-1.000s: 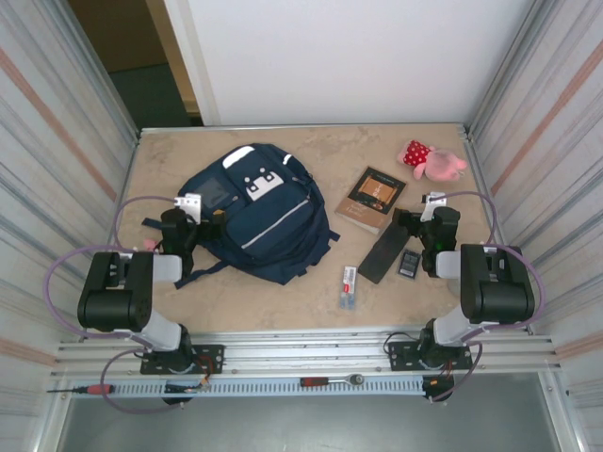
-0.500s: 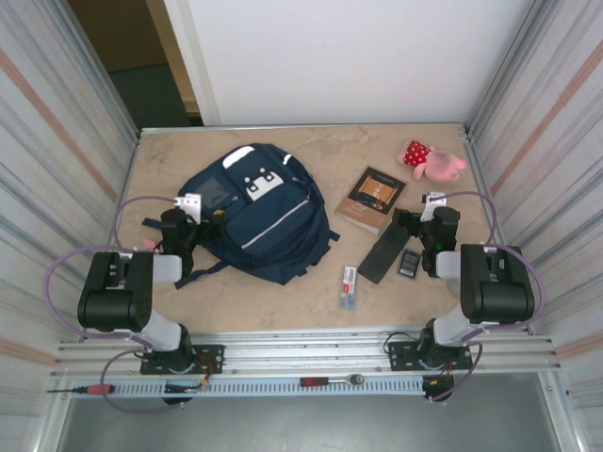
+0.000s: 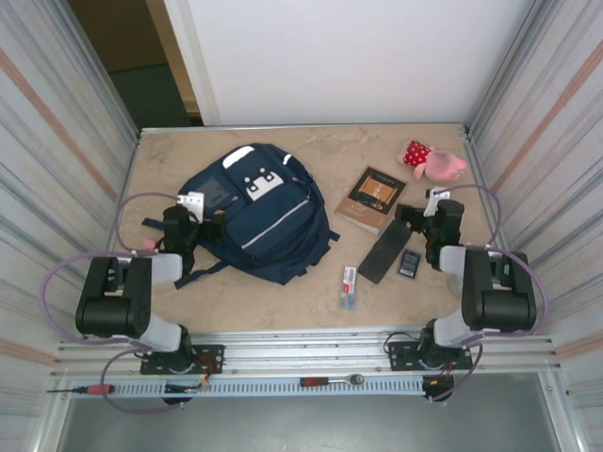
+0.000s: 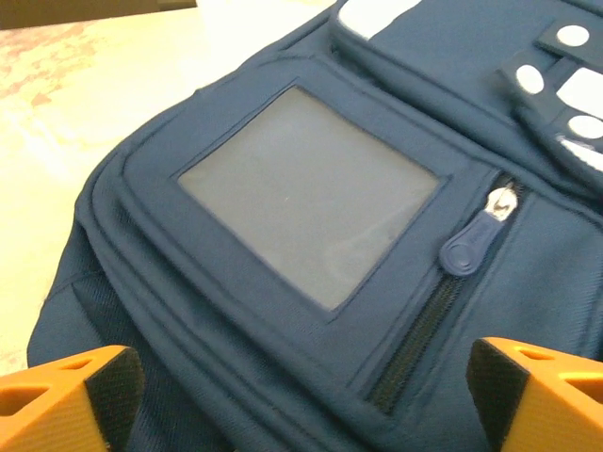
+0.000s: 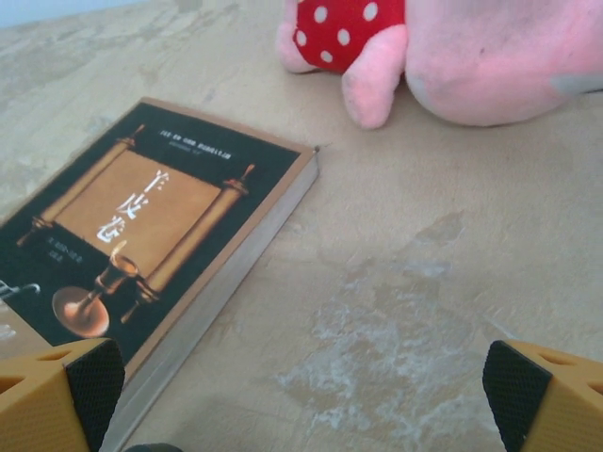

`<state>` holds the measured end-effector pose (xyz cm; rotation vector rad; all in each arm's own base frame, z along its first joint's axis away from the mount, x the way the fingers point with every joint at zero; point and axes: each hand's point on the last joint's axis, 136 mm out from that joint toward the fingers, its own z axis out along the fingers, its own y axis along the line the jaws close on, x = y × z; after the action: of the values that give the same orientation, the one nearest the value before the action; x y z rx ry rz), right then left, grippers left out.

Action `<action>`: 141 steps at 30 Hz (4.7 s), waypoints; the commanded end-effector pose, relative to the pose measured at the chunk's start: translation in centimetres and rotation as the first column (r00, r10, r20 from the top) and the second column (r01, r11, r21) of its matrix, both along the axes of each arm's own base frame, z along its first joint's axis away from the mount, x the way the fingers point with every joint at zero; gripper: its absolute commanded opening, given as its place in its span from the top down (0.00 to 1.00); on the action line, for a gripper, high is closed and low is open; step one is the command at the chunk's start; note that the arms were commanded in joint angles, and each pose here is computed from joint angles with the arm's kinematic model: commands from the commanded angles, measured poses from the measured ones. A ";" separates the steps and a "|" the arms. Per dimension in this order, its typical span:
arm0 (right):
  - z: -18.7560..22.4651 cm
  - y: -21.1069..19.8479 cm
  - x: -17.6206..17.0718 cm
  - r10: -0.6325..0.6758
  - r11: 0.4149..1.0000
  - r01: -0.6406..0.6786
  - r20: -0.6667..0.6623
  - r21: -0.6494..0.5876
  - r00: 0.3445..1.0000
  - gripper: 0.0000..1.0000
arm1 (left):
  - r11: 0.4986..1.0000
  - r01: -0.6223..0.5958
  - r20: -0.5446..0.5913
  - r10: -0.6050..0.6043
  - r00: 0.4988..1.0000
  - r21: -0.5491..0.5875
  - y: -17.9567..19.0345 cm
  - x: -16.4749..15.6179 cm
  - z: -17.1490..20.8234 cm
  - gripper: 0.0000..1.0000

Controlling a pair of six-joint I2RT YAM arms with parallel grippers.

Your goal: Pack books, pencil case, and school supplies into a backpack

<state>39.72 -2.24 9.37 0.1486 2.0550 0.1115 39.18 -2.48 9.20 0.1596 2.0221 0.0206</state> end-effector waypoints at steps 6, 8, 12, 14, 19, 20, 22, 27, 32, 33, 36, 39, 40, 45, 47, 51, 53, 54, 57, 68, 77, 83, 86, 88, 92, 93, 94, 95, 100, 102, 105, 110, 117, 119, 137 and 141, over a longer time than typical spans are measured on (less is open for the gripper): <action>8.4 1.6 -0.9 0.064 0.991 -0.030 -0.258 0.134 0.964 0.01 | 0.990 0.140 -0.075 -0.138 0.988 0.016 -6.8 -0.7 8.3 0.19; 9.4 3.6 -1.3 0.109 0.988 -0.069 -0.297 0.139 0.949 0.01 | 0.981 0.162 -0.136 -0.175 0.975 -0.105 -9.4 -1.5 9.2 0.22; 10.3 9.1 -2.3 0.190 0.978 -0.144 -0.351 0.153 0.917 0.01 | 0.948 0.131 -0.301 -0.221 0.928 -0.291 -13.1 -3.5 7.5 0.28; 9.9 12.4 -3.1 0.238 0.967 -0.179 -0.380 0.184 0.894 0.01 | 0.926 0.084 -0.382 -0.233 0.895 -0.368 -14.1 -4.7 5.9 0.34; 6.1 17.8 -4.6 0.314 0.940 -0.202 -0.464 0.276 0.828 0.07 | 0.899 -0.024 -0.498 -0.220 0.839 -0.438 -14.0 -7.5 2.2 0.42; 5.5 18.9 -4.9 0.345 0.926 -0.212 -0.474 0.313 0.810 0.12 | 0.898 -0.031 -0.516 -0.223 0.827 -0.438 -13.9 -8.0 1.5 0.42; 3.3 20.6 -5.6 0.368 0.917 -0.212 -0.518 0.337 0.772 0.17 | 0.902 -0.043 -0.559 -0.229 0.797 -0.430 -13.8 -9.2 0.1 0.42; 0.2 24.2 -6.9 0.435 0.895 -0.273 -0.565 0.352 0.701 0.23 | 0.914 -0.068 -0.634 -0.221 0.741 -0.399 -13.4 -10.8 -2.8 0.45; -1.5 29.5 -8.9 0.530 0.848 -0.367 -0.583 0.383 0.616 0.34 | 0.924 -0.104 -0.661 -0.181 0.728 -0.368 -12.6 -11.5 -4.0 0.49; -2.1 30.5 -9.6 0.543 0.840 -0.379 -0.596 0.389 0.591 0.38 | 0.931 -0.091 -0.664 -0.182 0.726 -0.354 -12.7 -11.8 -4.0 0.49; -3.7 31.6 -12.7 0.558 0.829 -0.376 -0.654 0.414 0.511 0.49 | 0.966 -0.002 -0.654 -0.174 0.737 -0.259 -13.3 -12.9 -3.0 0.47; -3.5 31.8 -15.9 0.571 0.820 -0.380 -0.640 0.427 0.514 0.48 | 0.971 0.087 -0.625 -0.210 0.751 -0.222 -14.5 -13.3 -1.6 0.42; -2.8 31.5 -16.4 0.569 0.822 -0.374 -0.628 0.429 0.531 0.46 | 0.970 0.125 -0.611 -0.230 0.757 -0.210 -15.0 -13.1 -0.8 0.40; 1.1 28.7 -16.3 0.551 0.826 -0.322 -0.539 0.463 0.637 0.35 | 0.935 0.334 -0.524 -0.345 0.779 -0.120 -17.0 -11.8 2.7 0.36; 2.5 27.1 -15.7 0.541 0.820 -0.290 -0.503 0.494 0.674 0.31 | 0.903 0.419 -0.492 -0.407 0.770 -0.091 -17.8 -11.2 3.5 0.35; 4.7 23.4 -13.8 0.505 0.796 -0.209 -0.433 0.568 0.746 0.27 | 0.823 0.563 -0.446 -0.534 0.718 -0.079 -19.9 -10.2 4.5 0.29; 5.4 22.1 -13.1 0.496 0.779 -0.184 -0.411 0.599 0.765 0.25 | 0.802 0.595 -0.455 -0.552 0.698 -0.061 -20.5 -9.7 4.2 0.26; 5.4 21.5 -12.9 0.494 0.773 -0.174 -0.406 0.611 0.769 0.25 | 0.802 0.595 -0.469 -0.545 0.695 -0.049 -20.6 -9.3 3.8 0.25; 5.1 20.5 -12.5 0.486 0.769 -0.157 -0.408 0.619 0.773 0.24 | 0.789 0.612 -0.522 -0.546 0.656 -0.056 -21.3 -8.8 2.3 0.14; 3.0 21.3 -11.8 0.513 0.742 -0.137 -0.424 0.656 0.746 0.24 | 0.733 0.675 -0.627 -0.489 0.606 0.081 -23.7 -6.2 -2.4 0.12; 2.5 21.7 -11.5 0.518 0.705 -0.063 -0.453 0.706 0.725 0.23 | 0.617 0.787 -0.574 -0.643 0.506 0.002 -25.8 -9.7 -1.0 0.08; 2.3 21.9 -11.9 0.518 0.690 -0.029 -0.465 0.724 0.718 0.22 | 0.572 0.819 -0.650 -0.610 0.453 0.034 -24.9 -10.7 -4.2 0.05; 2.1 21.9 -12.1 0.516 0.687 -0.012 -0.475 0.727 0.712 0.22 | 0.605 0.784 -0.668 -0.528 0.524 0.138 -23.8 -8.9 -4.9 0.22; 2.0 21.9 -12.1 0.511 0.683 0.004 -0.481 0.731 0.712 0.23 | 0.629 0.753 -0.648 -0.494 0.579 0.194 -23.2 -7.7 -4.1 0.39; 1.9 22.3 -11.9 0.509 0.659 0.056 -0.499 0.750 0.702 0.24 | 0.642 0.756 -0.548 -0.590 0.593 0.127 -24.2 -8.0 0.4 0.76; 1.9 22.4 -11.9 0.507 0.652 0.072 -0.504 0.755 0.699 0.24 | 0.641 0.759 -0.520 -0.613 0.595 0.113 -24.5 -8.3 1.5 0.81; 1.9 22.5 -11.8 0.503 0.647 0.086 -0.509 0.757 0.698 0.24 | 0.641 0.761 -0.487 -0.635 0.600 0.100 -24.7 -8.4 2.7 0.85; 2.1 22.7 -11.8 0.501 0.644 0.092 -0.509 0.760 0.700 0.24 | 0.639 0.765 -0.454 -0.659 0.600 0.082 -24.9 -8.7 4.0 0.89; 3.4 22.9 -11.6 0.493 0.657 0.058 -0.487 0.751 0.721 0.22 | 0.581 0.812 -0.307 -0.785 0.537 -0.064 -25.5 -10.7 9.7 1.00; 4.4 22.9 -11.6 0.494 0.649 0.038 -0.459 0.760 0.739 0.22 | 0.550 0.828 -0.265 -0.819 0.510 -0.107 -25.1 -11.3 11.3 1.00; 5.8 23.5 -12.2 0.516 0.624 0.007 -0.419 0.781 0.747 0.21 | 0.504 0.852 -0.203 -0.857 0.473 -0.141 -24.3 -12.2 13.6 1.00; 6.6 21.2 -12.1 0.477 0.708 -0.110 -0.357 0.698 0.803 0.20 | 0.415 0.897 -0.129 -0.908 0.399 -0.149 -23.7 -14.0 16.4 1.00; 8.8 19.4 -9.6 0.631 0.710 -0.539 -0.068 0.454 0.773 0.24 | 0.231 0.963 -0.068 -0.972 0.223 -0.137 -23.0 -17.7 18.7 1.00; 8.7 19.6 -9.2 0.707 0.658 -0.650 -0.017 0.381 0.707 0.24 | 0.204 0.970 -0.043 -0.979 0.200 -0.133 -22.4 -18.1 19.4 1.00; 5.2 26.7 -7.5 0.946 0.304 -0.937 0.059 0.172 0.318 0.39 | 0.149 0.988 0.075 -0.986 0.152 -0.037 -19.2 -18.4 21.7 1.00; 5.4 27.3 -7.4 0.956 0.266 -0.947 0.076 0.179 0.283 0.45 | 0.149 0.988 0.068 -0.986 0.151 -0.032 -19.1 -18.3 21.4 1.00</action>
<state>32.25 24.34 13.47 -0.9982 1.9673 1.0739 21.49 -20.72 26.73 1.4291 1.6951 -0.8887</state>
